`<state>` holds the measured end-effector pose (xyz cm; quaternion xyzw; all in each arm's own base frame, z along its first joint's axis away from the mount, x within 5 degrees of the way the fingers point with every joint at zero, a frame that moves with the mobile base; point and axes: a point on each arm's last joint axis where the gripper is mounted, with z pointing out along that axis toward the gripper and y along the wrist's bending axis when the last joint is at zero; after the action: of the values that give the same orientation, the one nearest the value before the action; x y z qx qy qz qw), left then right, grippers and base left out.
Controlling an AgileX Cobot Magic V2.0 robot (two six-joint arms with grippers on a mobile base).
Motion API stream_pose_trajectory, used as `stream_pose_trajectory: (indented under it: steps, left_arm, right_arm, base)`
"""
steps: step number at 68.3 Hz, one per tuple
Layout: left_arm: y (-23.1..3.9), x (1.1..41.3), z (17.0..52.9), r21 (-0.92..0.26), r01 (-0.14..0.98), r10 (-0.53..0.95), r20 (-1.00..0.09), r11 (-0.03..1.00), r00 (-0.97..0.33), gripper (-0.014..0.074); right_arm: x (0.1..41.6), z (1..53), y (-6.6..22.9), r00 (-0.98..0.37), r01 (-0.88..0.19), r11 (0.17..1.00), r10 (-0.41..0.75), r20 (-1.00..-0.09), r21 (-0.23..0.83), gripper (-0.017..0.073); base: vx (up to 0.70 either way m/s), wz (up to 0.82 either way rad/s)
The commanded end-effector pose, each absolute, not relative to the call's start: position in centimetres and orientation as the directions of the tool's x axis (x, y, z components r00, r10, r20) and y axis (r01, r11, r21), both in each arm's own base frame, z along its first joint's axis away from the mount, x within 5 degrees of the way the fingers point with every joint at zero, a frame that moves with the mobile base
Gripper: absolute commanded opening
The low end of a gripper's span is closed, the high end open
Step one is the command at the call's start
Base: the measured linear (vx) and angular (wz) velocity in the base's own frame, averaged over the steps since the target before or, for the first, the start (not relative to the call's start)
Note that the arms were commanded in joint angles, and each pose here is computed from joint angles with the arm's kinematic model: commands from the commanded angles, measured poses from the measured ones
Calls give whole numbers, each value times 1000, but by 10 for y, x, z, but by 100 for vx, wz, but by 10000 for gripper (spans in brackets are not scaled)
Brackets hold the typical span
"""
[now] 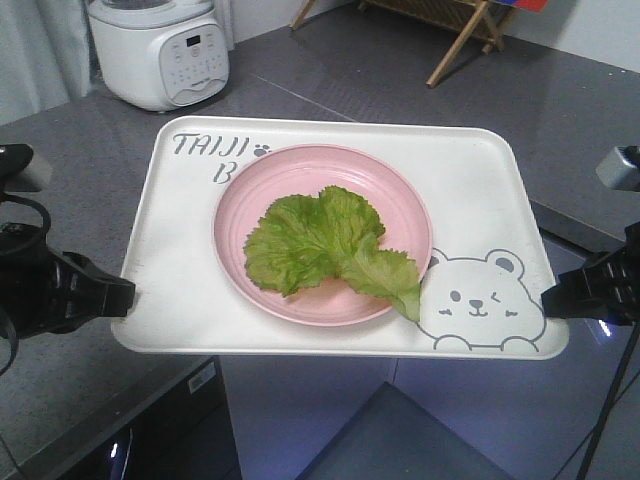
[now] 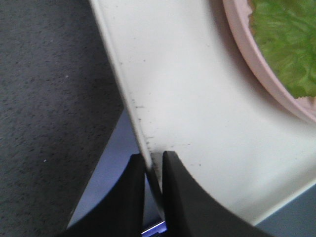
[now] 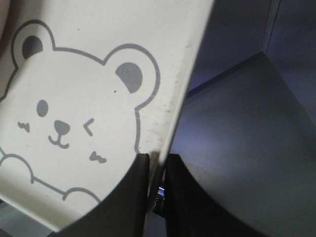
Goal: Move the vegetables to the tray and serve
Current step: 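Drive the base while holding the tray level with both grippers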
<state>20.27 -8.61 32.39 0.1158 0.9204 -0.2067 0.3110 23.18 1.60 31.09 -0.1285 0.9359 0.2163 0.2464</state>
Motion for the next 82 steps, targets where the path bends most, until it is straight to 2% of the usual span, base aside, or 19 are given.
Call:
stream_pose_trajectory:
  steps: [1, 82]
  left_arm:
    - [-93, 200, 343, -371, 376, 28, -679, 849, -734, -7]
    - [-93, 200, 343, -371, 376, 28, -679, 849, -734, -7]
  right_arm:
    - [227, 332, 29, -805, -404, 810, -95, -586, 424, -3]
    - [227, 332, 29, -804, -405, 810, -96, -587, 423, -3]
  base:
    - [-1, -35]
    - [2, -39]
